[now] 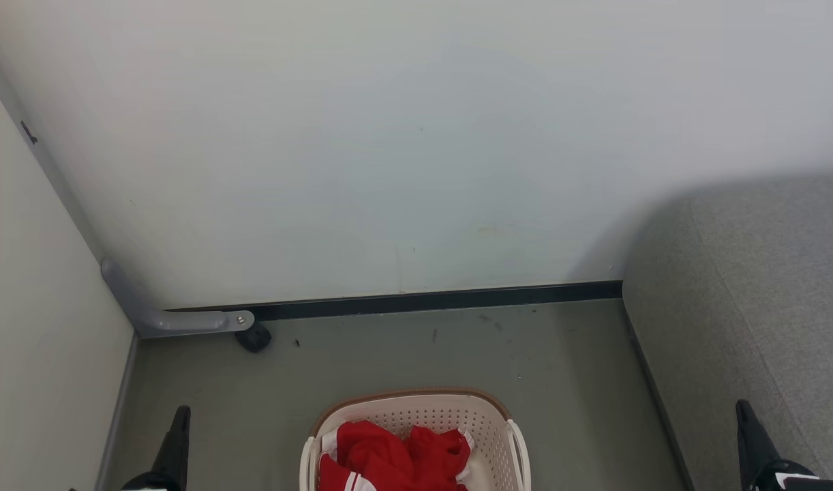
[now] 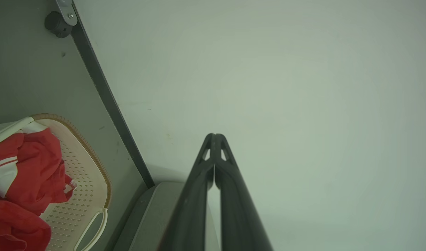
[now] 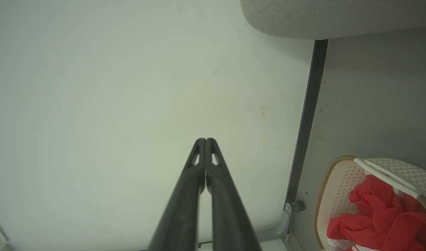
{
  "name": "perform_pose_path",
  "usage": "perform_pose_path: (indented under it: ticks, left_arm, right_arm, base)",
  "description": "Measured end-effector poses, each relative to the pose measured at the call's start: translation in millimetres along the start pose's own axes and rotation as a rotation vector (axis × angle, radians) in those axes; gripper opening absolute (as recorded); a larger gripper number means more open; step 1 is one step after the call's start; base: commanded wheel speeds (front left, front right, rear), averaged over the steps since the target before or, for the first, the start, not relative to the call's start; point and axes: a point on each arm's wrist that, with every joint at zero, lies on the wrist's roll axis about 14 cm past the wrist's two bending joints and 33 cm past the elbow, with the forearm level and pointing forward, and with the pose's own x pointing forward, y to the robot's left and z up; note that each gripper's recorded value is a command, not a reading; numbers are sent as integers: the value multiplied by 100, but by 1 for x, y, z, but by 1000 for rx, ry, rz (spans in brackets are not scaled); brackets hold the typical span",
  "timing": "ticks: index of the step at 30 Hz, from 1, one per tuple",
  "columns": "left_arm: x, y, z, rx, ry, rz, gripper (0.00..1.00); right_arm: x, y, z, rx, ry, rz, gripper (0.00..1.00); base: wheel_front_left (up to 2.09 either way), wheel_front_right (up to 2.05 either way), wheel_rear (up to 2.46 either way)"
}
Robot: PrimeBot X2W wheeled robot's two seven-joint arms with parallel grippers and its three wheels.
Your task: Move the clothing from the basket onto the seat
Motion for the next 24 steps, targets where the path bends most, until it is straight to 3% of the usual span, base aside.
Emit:
perform_pose_path:
  ticks: [24]
  left_arm:
    - [0, 0, 0, 0, 0, 0, 0]
  right_arm:
    - [0, 0, 0, 0, 0, 0, 0]
  base:
    - [0, 0, 0]
